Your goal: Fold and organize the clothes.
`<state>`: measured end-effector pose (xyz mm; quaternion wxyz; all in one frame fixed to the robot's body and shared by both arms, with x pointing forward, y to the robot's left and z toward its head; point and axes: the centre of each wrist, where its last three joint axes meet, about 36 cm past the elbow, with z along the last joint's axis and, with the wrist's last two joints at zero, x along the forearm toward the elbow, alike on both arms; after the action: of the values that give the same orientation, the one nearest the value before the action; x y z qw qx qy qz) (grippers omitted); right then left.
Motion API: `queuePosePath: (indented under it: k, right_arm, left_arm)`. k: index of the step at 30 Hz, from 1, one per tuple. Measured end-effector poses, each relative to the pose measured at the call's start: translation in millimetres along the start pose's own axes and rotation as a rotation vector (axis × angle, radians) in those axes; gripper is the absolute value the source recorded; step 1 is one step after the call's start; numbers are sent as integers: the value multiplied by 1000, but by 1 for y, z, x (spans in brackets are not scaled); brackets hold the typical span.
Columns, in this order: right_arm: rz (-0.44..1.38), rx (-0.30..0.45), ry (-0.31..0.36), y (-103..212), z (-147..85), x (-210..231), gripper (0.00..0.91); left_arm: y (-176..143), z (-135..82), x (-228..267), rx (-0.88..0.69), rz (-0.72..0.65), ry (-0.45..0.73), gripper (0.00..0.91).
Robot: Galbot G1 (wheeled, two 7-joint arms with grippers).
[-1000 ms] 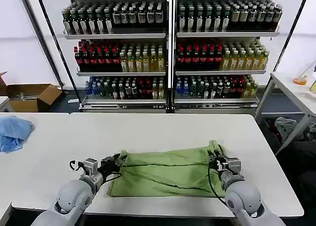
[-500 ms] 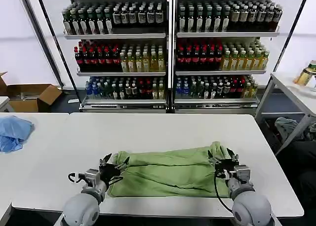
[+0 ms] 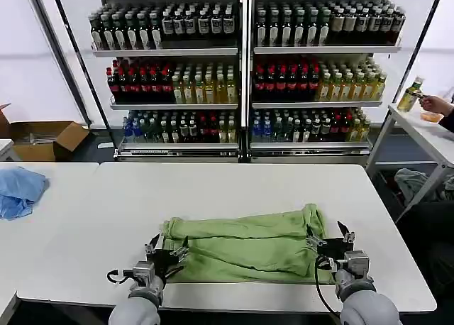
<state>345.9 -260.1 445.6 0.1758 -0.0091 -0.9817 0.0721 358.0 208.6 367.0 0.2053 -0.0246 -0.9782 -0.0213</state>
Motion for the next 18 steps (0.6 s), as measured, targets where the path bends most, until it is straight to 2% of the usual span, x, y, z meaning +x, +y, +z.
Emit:
queuePosePath:
  k: [1,5,18]
  right_arm:
    - [1,1,-1,0,0,0,907]
    - [4,2,-3,-1,0,3,907]
    - [17,6,-7,-6,0,11,907]
  left_arm:
    - [0,1,0,1,-4,0,60]
    - [0,4,-2,7,-13,3,30]
    - [2,11,-4,97,19,20,20]
